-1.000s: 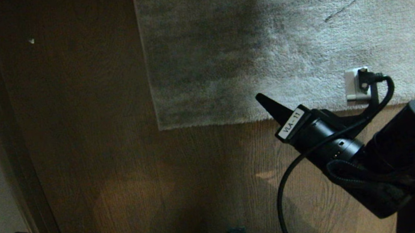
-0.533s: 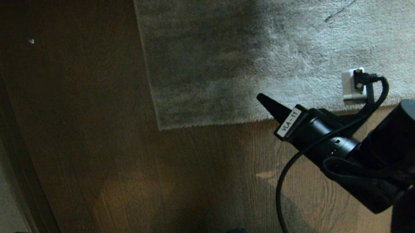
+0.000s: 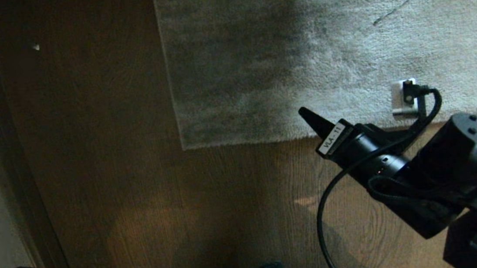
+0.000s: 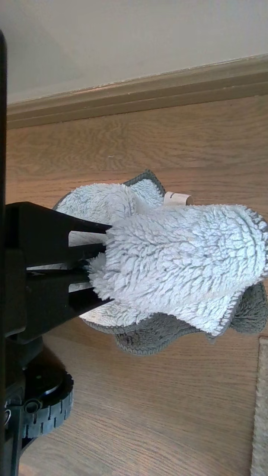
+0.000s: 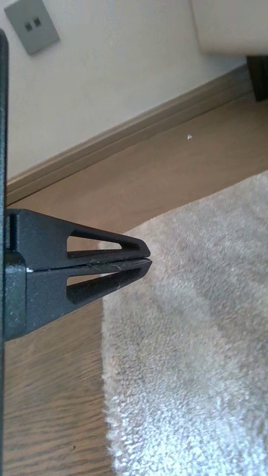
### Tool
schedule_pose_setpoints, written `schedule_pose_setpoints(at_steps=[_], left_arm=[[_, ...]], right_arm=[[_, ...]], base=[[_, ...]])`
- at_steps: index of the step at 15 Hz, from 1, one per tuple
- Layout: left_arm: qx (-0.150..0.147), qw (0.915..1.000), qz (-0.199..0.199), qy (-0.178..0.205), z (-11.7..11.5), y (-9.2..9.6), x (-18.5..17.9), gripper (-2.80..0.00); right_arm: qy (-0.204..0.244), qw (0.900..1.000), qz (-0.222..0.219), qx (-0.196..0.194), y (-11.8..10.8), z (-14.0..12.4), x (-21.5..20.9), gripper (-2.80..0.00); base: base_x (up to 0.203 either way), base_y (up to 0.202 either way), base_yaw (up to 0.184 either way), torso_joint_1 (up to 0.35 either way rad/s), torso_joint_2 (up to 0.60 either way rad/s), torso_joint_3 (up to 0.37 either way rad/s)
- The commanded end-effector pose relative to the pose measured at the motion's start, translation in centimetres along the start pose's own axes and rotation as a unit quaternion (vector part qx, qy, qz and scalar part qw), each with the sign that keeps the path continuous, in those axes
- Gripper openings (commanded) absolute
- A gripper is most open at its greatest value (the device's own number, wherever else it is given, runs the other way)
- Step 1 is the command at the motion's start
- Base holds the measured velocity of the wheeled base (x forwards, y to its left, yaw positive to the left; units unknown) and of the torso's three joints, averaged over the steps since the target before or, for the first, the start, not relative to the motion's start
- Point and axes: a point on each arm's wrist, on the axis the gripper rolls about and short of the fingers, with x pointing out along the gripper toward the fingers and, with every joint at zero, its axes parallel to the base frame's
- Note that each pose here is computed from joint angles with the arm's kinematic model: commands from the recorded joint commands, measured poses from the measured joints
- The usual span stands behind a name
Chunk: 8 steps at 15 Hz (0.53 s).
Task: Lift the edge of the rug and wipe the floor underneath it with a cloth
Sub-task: Lay down the carpet
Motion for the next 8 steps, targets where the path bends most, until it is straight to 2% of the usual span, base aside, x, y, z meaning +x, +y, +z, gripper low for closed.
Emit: schedule_pose_setpoints(at_steps=[1,4,8], left_arm=[[0.000,1.0000,0.000,0.000,0.0,0.0,0.0,-2.80],[0.000,1.0000,0.000,0.000,0.0,0.0,0.0,-2.80],[0.000,1.0000,0.000,0.000,0.0,0.0,0.0,-2.80]], right_arm=[[-0.015,1.000,0.007,0.004,-0.1,-0.2,0.5,-2.80],[-0.007,1.000,0.002,0.001,-0.4,-0.9,0.8,-2.80],[0.023,1.000,-0.018,-0.007,-1.6,-3.2,1.4,-2.80]], base=[[0.000,0.000,0.000,0.000,0.00,0.000],[0.000,0.000,0.000,0.000,0.00,0.000],[0.000,0.000,0.000,0.000,0.00,0.000]])
